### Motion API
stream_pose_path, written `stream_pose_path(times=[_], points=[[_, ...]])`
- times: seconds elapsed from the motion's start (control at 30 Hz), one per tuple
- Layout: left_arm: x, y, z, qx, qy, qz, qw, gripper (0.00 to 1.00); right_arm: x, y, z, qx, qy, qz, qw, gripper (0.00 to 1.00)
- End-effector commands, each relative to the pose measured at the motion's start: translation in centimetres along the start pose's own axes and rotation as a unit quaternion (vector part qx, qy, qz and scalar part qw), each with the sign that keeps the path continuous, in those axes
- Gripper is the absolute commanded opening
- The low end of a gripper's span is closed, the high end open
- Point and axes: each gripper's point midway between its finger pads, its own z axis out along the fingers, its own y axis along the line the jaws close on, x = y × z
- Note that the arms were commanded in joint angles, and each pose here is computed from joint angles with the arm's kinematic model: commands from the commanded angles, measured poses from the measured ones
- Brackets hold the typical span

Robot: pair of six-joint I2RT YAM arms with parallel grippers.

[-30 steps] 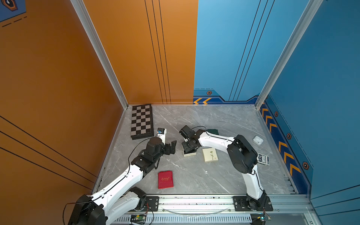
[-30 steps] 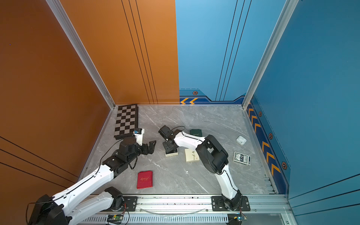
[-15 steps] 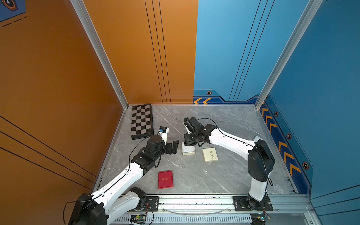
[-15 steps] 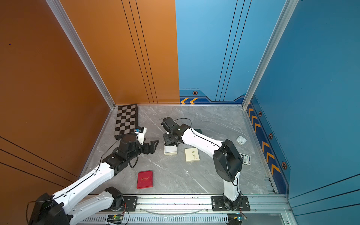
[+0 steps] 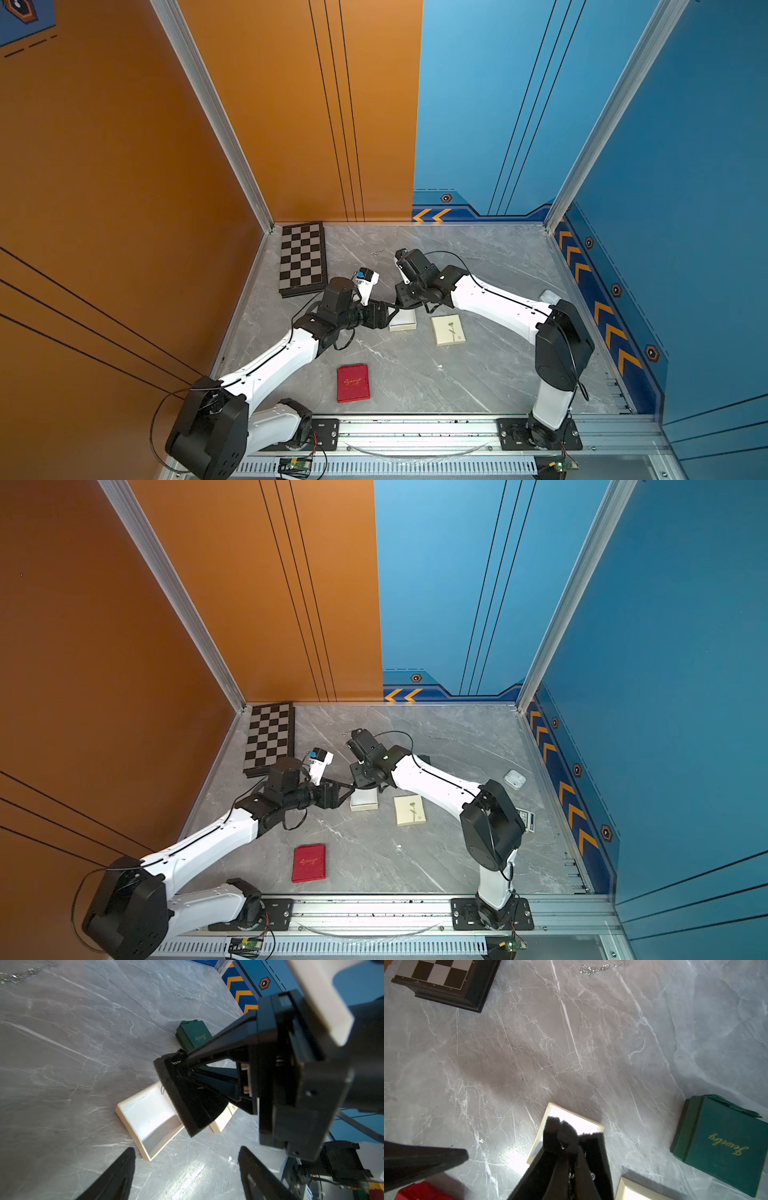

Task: Take the necklace out of the lift-off lid jewelry box
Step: Take out the inner lining from the jewelry box.

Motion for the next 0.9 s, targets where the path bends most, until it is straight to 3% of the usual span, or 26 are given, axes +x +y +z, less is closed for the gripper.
stream_pose_path(times=[0.0, 0.1, 0.47, 0.6, 0.67, 0.87], points=[[-1.5, -2.0, 0.2, 0.056, -0.008, 0.001, 0.998, 0.73, -1.3, 0.4, -1.9, -0.022, -0.033, 0.012, 0.999, 0.06], [-1.5, -1.8, 0.6, 0.057, -0.006, -0.005, 0.998, 0.68, -1.4, 0.9, -2.3, -0.036, -0.039, 0.015, 0.998, 0.05], [-2.2, -2.0, 1.3, 0.073, -0.013, -0.011, 0.997, 0.66, -1.3, 2.3, -3.5, -0.071, -0.052, 0.017, 0.996, 0.06], [-2.3, -2.3, 1.3, 0.081, -0.014, -0.010, 0.997, 0.60, -1.2, 2.9, -3.5, -0.087, -0.054, 0.019, 0.995, 0.06], [-2.3, -2.4, 1.3, 0.085, -0.015, -0.009, 0.996, 0.51, -1.1, 3.2, -3.4, -0.097, -0.054, 0.020, 0.994, 0.05], [-2.1, -2.3, 1.4, 0.087, -0.012, -0.011, 0.996, 0.11, -1.2, 3.8, -3.7, -0.117, -0.059, 0.028, 0.991, 0.06]])
